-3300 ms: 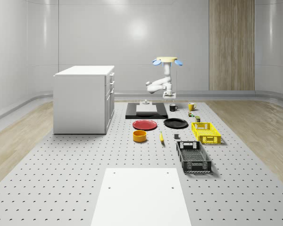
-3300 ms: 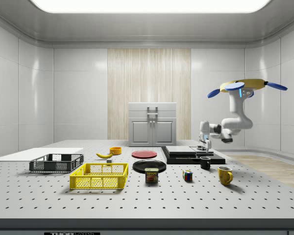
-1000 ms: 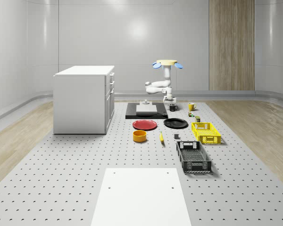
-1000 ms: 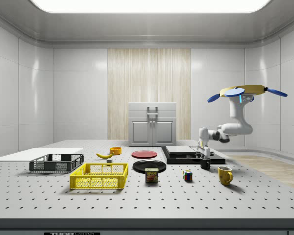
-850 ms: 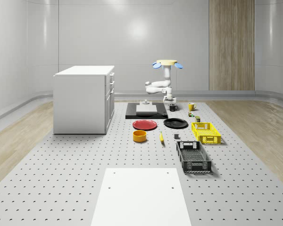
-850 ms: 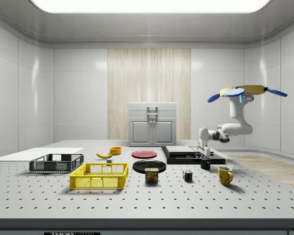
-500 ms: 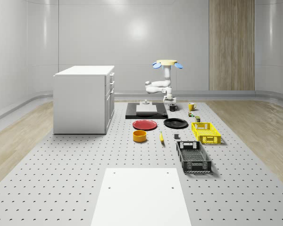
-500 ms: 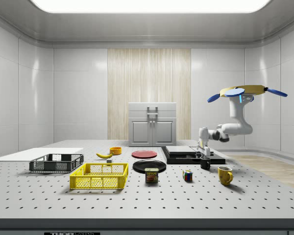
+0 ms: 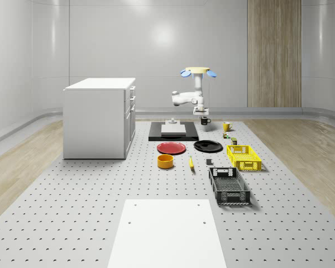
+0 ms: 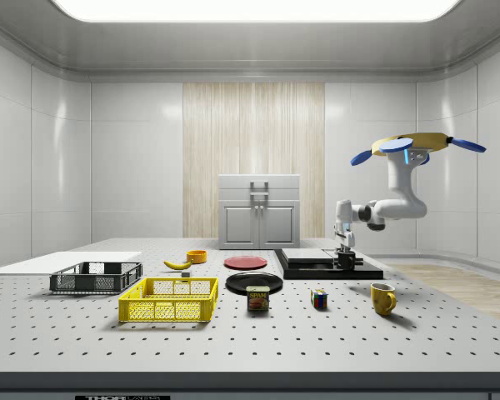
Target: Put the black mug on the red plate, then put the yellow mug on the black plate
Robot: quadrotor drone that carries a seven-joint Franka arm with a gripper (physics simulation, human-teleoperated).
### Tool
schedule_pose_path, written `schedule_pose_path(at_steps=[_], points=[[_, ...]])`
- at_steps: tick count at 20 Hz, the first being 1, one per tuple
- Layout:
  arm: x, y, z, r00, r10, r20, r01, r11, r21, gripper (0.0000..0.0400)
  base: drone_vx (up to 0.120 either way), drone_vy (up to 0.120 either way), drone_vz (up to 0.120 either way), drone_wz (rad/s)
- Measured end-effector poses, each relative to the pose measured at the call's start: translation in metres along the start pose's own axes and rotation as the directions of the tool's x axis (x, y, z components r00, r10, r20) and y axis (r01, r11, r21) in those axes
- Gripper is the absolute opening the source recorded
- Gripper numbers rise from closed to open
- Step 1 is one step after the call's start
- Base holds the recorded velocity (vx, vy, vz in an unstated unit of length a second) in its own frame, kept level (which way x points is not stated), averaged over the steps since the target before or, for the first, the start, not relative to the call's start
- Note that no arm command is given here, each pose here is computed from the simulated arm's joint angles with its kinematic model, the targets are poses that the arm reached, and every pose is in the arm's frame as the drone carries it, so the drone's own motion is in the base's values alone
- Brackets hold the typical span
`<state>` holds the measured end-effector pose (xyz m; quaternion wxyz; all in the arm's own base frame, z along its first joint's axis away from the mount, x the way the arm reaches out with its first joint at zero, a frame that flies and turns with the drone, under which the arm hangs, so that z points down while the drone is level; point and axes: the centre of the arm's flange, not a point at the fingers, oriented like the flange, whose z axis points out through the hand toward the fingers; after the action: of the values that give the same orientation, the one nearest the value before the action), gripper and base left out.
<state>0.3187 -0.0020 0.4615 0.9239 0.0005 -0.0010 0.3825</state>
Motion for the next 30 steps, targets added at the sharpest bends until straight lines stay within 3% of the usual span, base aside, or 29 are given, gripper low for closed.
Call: schedule_pose_path(at_steps=[30], points=[[0.0000,0.0000,-0.0108,1.000,0.000,0.000,0.000,1.000,0.000,0.0110,0.120,-0.120,0.000,0.000]])
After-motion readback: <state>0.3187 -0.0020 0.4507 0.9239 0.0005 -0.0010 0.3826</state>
